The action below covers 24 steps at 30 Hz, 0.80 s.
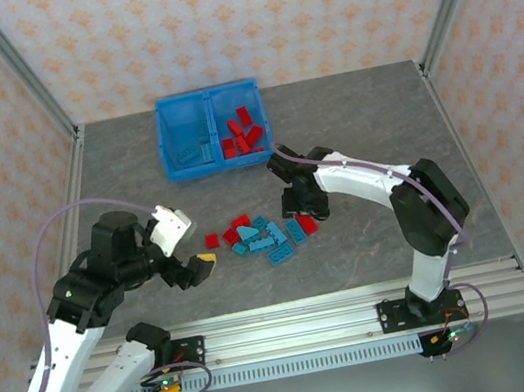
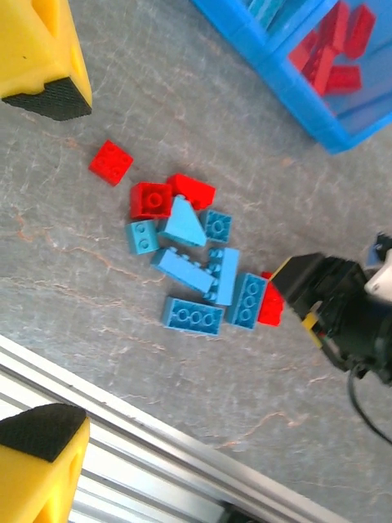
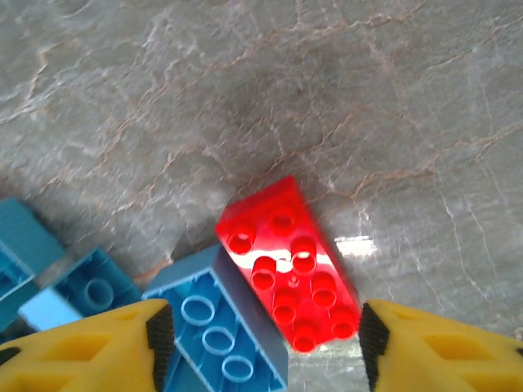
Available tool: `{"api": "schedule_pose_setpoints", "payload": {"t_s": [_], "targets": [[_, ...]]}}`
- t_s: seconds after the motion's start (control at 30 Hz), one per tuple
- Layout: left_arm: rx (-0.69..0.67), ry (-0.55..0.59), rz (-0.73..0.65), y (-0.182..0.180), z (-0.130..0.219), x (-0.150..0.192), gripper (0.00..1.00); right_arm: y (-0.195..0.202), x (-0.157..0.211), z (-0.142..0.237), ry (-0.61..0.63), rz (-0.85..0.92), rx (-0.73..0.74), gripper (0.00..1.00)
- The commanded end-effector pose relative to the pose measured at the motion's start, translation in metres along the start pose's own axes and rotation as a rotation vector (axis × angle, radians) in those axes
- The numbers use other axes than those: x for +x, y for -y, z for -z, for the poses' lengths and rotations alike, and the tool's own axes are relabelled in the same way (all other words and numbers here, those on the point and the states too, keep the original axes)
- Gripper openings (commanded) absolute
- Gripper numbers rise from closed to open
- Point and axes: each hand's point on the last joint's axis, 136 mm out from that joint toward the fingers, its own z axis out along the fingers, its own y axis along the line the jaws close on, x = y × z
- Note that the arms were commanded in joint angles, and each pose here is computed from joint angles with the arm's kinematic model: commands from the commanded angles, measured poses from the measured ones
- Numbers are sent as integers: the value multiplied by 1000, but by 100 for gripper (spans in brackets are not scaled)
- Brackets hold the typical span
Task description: Sort the legos into containers by color
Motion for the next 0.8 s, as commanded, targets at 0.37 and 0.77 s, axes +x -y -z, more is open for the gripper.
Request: {"api": "schedule_pose_setpoints", "payload": {"t_s": [0.37, 0.77], "targets": [[52, -36, -7, 0, -23, 8, 98, 35, 17, -32, -18, -443, 131, 85], [70, -72, -14, 4, -28, 24, 100, 22, 8, -37, 8, -528, 77, 77]]}}
